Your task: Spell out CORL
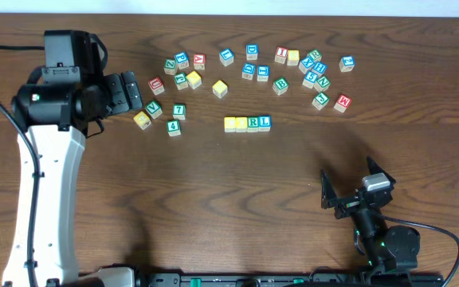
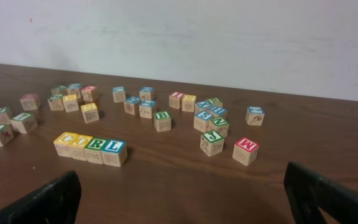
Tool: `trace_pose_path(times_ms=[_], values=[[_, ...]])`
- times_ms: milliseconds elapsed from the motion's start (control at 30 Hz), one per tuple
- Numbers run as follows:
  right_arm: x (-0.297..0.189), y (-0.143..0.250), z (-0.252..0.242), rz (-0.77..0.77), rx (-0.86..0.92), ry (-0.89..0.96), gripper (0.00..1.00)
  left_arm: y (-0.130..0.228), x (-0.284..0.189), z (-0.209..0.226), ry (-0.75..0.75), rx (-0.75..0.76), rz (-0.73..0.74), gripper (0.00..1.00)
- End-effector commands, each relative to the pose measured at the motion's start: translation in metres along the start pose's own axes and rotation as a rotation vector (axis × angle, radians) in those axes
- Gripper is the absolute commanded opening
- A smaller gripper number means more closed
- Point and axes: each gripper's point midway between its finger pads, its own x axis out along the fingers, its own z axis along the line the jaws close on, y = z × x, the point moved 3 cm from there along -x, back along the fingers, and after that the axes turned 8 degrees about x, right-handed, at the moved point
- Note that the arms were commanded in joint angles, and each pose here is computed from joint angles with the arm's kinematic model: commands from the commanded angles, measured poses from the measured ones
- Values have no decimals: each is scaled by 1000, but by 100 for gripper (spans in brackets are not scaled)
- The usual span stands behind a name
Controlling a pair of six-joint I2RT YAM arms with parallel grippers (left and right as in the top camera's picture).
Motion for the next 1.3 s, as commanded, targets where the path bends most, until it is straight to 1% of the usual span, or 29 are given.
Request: trace_pose_path(times_ms=[0, 67, 133, 233, 300, 467, 600, 733, 867, 1067, 1267], values=[[0, 1, 1, -1, 7, -8, 99, 2, -37, 6, -26, 4, -100, 97], [0, 1, 1, -1, 7, -8, 99, 9, -46, 7, -24, 11, -131, 97], [0, 1, 1, -1, 7, -8, 99, 13, -53, 7, -22, 40, -199, 97], [0, 1, 1, -1, 7, -8, 99, 19, -59, 8, -23, 90, -349, 97], [0, 1, 1, -1, 7, -8, 99, 26, -60, 8, -22, 96, -437, 97], [0, 1, 1, -1, 7, -8, 99, 53, -55, 11, -15, 87, -679, 97], [0, 1, 1, -1, 7, -8, 99, 80, -43, 13, -12, 83, -782, 97], [0, 1, 1, -1, 7, -8, 99, 115, -18, 15, -26, 116, -819, 97], [0, 1, 1, -1, 7, -8, 99, 141, 1, 17, -31, 127, -830, 97], [0, 1, 1, -1, 7, -8, 99, 160, 17, 19, -31, 126, -859, 97], [0, 1, 1, -1, 7, -8, 99, 169, 28, 19, -30, 125, -869, 97]])
